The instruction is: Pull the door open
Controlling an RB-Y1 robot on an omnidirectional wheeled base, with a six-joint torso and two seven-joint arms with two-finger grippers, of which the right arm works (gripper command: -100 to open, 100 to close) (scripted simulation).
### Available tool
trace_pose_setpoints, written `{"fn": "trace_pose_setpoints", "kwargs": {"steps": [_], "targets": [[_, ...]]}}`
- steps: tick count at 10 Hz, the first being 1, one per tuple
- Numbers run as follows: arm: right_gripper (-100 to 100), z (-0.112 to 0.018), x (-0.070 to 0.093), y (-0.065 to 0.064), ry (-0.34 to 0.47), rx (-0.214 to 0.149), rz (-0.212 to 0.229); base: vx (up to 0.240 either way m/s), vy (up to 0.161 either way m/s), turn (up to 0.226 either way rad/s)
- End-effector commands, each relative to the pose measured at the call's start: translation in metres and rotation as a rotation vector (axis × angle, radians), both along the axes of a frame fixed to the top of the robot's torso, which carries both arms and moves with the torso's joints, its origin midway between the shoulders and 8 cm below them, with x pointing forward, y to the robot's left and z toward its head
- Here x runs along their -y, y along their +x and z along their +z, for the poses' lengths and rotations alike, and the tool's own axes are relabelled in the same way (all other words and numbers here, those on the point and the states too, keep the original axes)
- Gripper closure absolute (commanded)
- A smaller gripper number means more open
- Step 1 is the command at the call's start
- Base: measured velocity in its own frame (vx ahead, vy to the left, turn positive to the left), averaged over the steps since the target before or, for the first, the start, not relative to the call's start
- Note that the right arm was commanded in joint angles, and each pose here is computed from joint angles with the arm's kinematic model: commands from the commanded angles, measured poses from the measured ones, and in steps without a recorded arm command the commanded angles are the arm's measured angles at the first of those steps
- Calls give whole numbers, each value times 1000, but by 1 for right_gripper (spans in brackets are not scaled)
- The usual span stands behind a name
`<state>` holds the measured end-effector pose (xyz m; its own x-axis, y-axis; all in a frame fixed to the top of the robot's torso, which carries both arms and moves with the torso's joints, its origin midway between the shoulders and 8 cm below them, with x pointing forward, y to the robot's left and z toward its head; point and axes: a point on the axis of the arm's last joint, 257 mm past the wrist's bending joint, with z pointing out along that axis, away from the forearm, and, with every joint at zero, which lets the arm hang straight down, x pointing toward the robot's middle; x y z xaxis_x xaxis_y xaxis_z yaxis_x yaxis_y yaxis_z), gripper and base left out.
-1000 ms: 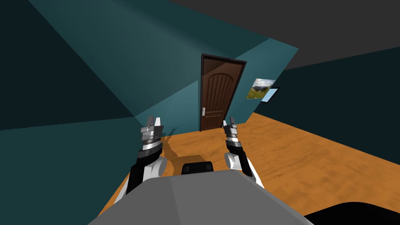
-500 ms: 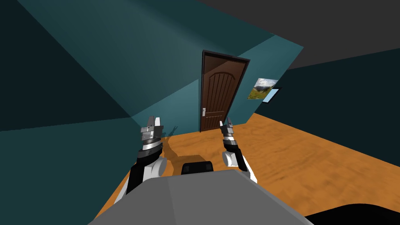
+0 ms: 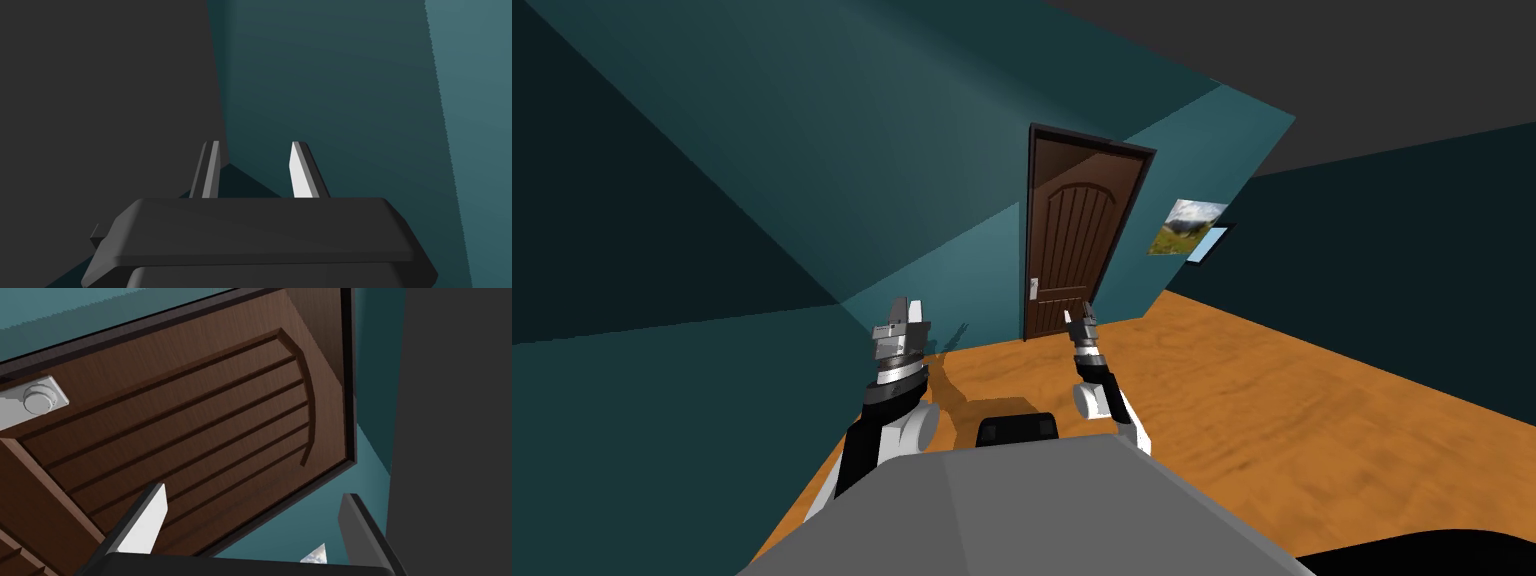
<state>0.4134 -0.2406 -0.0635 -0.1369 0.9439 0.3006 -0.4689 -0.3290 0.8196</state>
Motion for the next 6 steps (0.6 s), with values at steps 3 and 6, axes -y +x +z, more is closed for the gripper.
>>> {"fn": "trace_pose_setpoints", "kwargs": {"steps": [3, 6], "targets": [[-100, -25, -15, 18, 130, -38, 109, 97, 1, -8], [-100, -45, -28, 34, 239, -78, 196, 102, -8, -8]]}}
